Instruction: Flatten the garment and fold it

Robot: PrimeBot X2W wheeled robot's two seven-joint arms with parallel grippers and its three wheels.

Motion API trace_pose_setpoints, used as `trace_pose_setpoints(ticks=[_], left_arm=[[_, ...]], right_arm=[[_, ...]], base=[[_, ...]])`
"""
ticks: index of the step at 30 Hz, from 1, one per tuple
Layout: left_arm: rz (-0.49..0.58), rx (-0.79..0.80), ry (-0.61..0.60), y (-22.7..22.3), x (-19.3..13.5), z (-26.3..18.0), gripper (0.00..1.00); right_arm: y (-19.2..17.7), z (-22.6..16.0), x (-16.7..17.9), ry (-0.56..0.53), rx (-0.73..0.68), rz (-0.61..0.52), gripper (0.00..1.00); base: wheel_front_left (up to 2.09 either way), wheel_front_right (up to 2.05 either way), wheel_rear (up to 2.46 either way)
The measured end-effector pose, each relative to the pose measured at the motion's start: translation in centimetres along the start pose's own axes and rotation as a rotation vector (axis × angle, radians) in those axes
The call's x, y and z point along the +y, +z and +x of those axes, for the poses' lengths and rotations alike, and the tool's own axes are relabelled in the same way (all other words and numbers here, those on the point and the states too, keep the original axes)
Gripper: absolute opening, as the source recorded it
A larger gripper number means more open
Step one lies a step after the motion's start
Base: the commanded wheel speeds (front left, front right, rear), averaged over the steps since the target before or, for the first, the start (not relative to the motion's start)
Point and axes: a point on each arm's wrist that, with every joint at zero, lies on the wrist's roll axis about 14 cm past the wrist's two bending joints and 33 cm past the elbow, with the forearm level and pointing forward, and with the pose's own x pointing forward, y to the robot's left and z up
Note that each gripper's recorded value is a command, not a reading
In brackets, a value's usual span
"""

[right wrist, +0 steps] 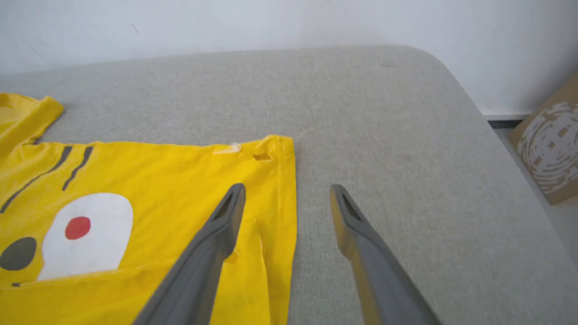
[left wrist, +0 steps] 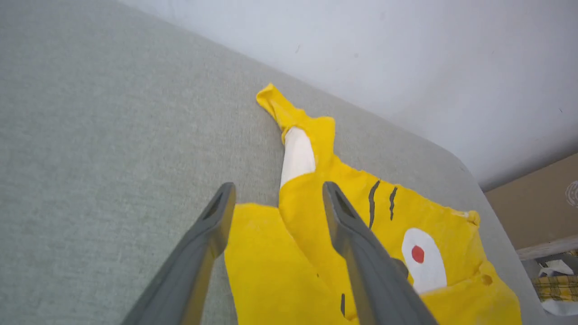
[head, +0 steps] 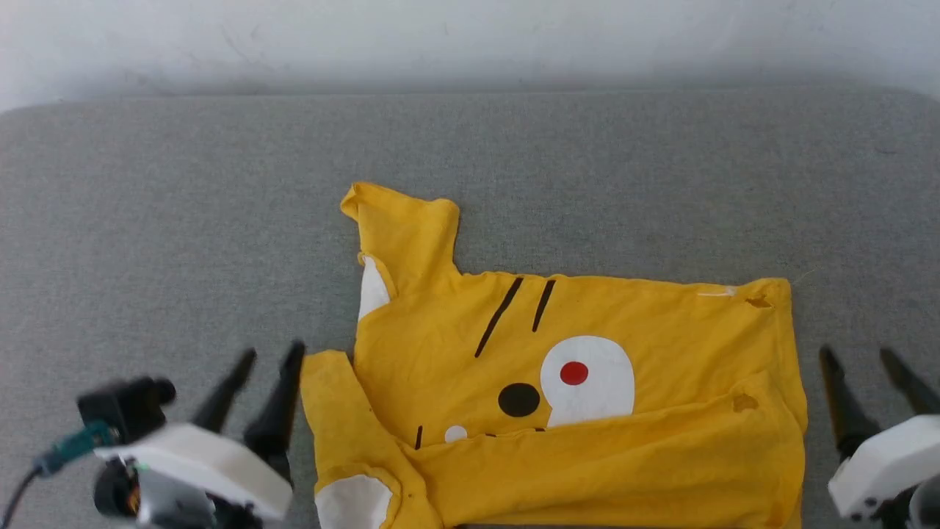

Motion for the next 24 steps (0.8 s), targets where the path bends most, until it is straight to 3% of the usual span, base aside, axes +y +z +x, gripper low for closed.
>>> trace_pose_setpoints(ticks=[4, 9, 14, 17, 24], left_arm=[[0.192, -0.188, -0.056, 5.8, -1.5, 2.9, 1.0], [0.359, -0.274, -0.196, 10.3, -5.0, 7.6, 1.0], [0.475, -0.12, -0.319, 9.7, -6.9, 13.1, 1.0], [0.557, 0.029, -0.335, 8.0, -6.6, 15.9, 1.0], [0.605, 0.377, -0.327, 2.0, -4.4, 19.4, 1.0]], right_arm=[[3.1, 1.5, 0.4, 0.008, -0.168, -0.002, 1.0], [2.9, 3.7, 1.7, 0.04, -0.2, 0.001, 1.0], [1.6, 5.7, 2.0, 0.047, -0.178, 0.004, 1.0], [0.8, 6.8, 1.9, 0.043, -0.161, 0.004, 1.0], [-1.2, 8.4, 1.2, 0.02, -0.113, 0.004, 1.0]], base=[[0.0, 0.0, 0.0], [0.0, 0.0, 0.0], [0.0, 0.0, 0.0], [0.0, 0.0, 0.0], [0.0, 0.0, 0.0]])
